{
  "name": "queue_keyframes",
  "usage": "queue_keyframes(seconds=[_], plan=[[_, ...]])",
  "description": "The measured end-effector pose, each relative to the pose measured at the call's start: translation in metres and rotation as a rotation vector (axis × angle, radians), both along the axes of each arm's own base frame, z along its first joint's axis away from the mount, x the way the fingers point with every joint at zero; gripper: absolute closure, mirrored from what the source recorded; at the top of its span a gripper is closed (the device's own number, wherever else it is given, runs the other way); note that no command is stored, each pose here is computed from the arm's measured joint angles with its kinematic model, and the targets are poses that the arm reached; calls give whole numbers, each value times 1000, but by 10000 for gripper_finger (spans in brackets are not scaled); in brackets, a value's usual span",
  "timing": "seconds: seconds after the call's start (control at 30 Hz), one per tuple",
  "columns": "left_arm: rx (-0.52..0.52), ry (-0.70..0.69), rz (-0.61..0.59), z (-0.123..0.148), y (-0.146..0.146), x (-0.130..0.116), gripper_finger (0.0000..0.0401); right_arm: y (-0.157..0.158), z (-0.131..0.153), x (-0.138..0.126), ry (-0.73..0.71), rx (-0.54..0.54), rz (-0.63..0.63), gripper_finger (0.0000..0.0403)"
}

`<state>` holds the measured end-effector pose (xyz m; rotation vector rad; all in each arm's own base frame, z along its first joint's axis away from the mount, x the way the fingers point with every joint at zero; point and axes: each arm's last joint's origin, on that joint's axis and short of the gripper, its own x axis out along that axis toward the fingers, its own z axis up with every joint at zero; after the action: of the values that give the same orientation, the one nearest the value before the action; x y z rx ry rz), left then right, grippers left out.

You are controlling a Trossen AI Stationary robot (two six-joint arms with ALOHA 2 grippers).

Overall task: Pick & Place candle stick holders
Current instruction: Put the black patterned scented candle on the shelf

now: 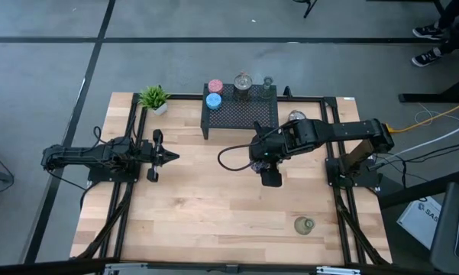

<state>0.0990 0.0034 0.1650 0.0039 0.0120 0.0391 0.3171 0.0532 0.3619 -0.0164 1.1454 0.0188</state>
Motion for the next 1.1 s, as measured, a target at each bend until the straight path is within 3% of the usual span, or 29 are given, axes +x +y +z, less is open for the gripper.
queue_keyframes(seconds=[1.1], plan=[[0, 0, 0, 0, 0, 0, 394, 1, 3, 7, -80, 7, 8, 96]])
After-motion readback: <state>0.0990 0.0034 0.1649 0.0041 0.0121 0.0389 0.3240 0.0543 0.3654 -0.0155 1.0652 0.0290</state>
